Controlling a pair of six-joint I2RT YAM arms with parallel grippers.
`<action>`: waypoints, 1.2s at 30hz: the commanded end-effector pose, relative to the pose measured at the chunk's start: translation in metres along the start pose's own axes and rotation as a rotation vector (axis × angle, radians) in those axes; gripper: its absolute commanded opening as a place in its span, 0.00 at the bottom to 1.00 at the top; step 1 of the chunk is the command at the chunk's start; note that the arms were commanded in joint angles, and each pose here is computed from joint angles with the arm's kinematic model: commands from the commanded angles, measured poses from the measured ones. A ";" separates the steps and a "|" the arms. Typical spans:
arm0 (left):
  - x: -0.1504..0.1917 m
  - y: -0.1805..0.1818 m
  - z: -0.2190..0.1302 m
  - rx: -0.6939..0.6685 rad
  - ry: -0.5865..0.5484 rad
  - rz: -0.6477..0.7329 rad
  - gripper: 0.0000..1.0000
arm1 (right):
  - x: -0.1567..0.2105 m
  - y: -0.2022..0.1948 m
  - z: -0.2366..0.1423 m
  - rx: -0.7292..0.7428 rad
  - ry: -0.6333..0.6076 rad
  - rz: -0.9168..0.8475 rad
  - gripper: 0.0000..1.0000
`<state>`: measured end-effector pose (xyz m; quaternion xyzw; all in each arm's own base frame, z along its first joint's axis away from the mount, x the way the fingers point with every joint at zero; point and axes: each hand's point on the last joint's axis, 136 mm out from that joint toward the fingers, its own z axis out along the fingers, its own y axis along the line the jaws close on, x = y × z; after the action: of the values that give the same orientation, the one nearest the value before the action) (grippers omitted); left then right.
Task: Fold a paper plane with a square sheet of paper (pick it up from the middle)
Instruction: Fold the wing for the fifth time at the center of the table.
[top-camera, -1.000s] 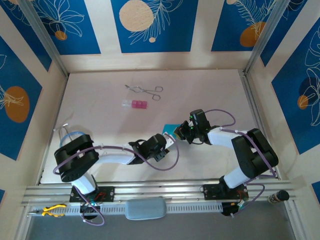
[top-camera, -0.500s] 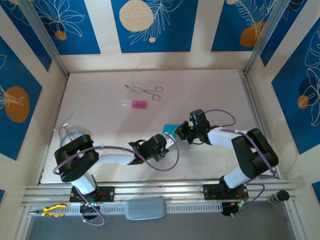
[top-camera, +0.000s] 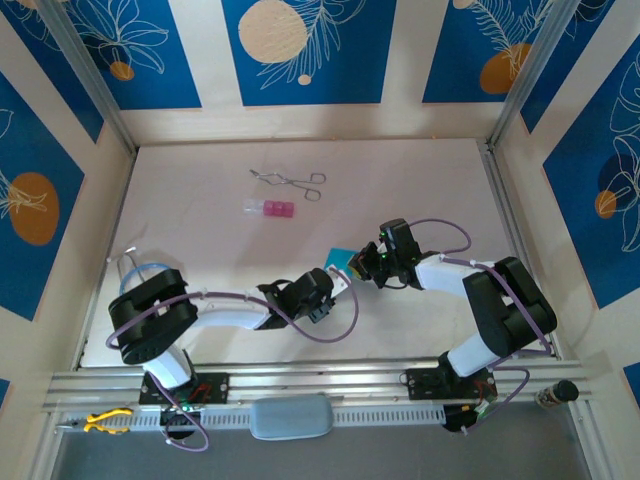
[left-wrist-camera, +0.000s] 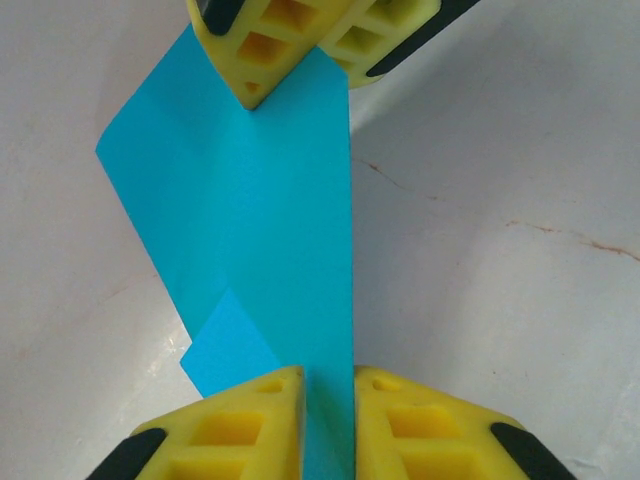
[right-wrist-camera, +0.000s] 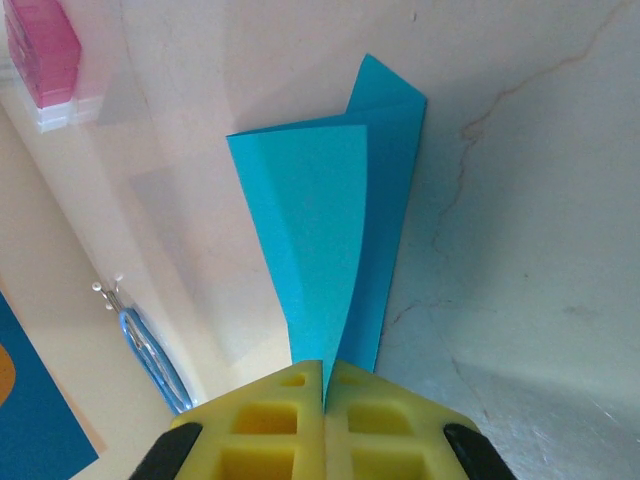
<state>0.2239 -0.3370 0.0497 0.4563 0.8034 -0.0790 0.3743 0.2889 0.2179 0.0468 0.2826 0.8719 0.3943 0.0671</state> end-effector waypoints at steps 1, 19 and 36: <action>-0.011 -0.005 0.002 0.008 -0.011 0.002 0.22 | 0.003 0.004 -0.005 -0.003 0.000 -0.016 0.01; -0.011 -0.003 0.003 -0.004 -0.014 0.008 0.23 | 0.004 0.006 -0.005 -0.008 0.004 -0.016 0.01; -0.011 -0.010 0.005 0.032 -0.016 -0.020 0.11 | 0.004 0.005 -0.009 0.014 0.003 -0.059 0.08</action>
<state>0.2256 -0.3429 0.0518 0.4555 0.8019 -0.0840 0.3774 0.2860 0.2169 0.0476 0.2761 0.8757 0.3905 0.0670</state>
